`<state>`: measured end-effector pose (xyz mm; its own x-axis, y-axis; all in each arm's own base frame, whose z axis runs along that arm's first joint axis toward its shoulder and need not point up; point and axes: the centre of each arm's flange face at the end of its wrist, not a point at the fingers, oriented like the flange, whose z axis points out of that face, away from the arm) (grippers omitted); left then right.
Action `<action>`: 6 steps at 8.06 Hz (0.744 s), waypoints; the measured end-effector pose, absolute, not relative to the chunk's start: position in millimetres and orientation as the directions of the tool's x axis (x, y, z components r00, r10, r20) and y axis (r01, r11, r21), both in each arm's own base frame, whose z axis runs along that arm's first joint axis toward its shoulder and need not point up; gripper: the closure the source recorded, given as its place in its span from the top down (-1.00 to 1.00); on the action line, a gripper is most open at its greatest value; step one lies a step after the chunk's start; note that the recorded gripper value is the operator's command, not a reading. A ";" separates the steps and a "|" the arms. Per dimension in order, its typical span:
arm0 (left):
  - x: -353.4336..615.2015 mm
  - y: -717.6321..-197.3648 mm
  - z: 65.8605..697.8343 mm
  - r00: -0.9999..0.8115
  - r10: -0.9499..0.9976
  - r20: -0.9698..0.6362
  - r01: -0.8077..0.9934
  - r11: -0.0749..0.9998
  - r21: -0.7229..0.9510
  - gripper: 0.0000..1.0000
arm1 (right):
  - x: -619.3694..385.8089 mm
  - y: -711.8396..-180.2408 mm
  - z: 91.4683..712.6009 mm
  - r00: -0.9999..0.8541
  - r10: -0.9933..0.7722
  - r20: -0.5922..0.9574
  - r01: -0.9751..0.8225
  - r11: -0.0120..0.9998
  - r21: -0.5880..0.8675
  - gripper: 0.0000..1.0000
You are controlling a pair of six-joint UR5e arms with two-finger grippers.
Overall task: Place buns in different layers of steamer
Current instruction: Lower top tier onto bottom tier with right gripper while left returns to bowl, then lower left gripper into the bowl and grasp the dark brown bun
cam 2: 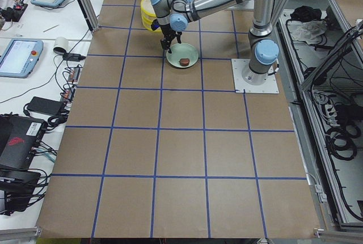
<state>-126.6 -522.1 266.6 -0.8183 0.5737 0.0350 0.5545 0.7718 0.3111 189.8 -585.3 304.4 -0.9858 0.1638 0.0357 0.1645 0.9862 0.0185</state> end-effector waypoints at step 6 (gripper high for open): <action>-115.0 -499.6 215.8 -0.825 0.555 0.110 0.546 0.732 0.407 0.98 | 190.6 -591.0 296.9 -0.993 0.105 0.050 0.106 0.994 0.013 -1.00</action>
